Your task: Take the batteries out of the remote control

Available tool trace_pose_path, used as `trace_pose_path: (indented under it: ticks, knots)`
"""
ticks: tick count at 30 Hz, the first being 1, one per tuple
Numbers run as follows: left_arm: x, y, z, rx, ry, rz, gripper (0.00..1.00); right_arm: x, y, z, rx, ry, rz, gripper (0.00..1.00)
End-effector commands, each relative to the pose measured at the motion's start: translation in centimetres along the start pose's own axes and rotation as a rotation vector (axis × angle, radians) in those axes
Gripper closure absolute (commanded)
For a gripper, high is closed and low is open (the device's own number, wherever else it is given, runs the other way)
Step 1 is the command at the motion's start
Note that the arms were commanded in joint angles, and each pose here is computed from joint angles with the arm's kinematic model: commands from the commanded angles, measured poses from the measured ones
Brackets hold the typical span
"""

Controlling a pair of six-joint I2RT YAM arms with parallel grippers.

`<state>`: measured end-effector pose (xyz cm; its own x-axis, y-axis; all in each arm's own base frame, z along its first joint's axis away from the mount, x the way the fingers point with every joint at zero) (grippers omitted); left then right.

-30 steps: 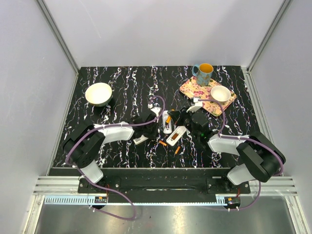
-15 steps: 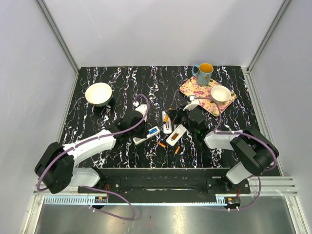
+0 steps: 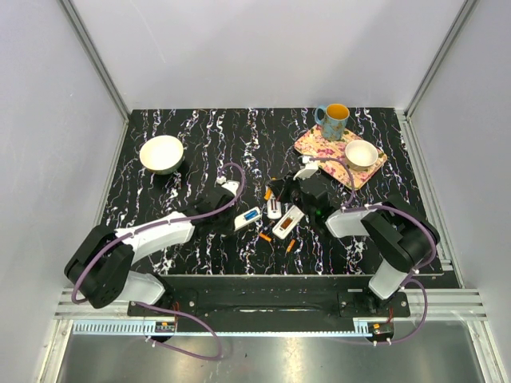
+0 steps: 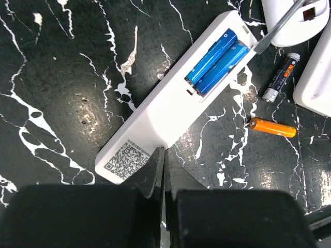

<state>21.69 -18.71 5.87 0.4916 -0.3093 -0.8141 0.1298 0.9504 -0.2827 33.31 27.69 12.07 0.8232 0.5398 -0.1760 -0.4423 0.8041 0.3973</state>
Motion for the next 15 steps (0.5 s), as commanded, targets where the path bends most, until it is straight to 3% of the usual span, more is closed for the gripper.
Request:
trace_pose_path:
  ticks: [1,15]
  knots:
    - [0.9,0.5,-1.1,0.002,0.046,0.018,1.0,1.1,1.6,1.8,0.001,-0.069,0.058,1.0]
    - [0.7,0.5,-0.4,0.007,0.036,0.035,1.0,1.9,1.7,0.7,0.035,-0.049,0.075,1.0]
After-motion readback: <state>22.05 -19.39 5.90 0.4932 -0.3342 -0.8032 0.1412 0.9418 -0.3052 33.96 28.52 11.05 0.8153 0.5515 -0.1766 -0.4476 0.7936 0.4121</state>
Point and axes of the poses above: each gripper's point midway between its finger pads, its own x axis out along the fingers, its own y axis along the line the jaws close on, z = x × y, the point moved 3 cm from there along -x, back along the fingers, and after that the axes turned 11 degrees about -x, right-handed, at the moved point
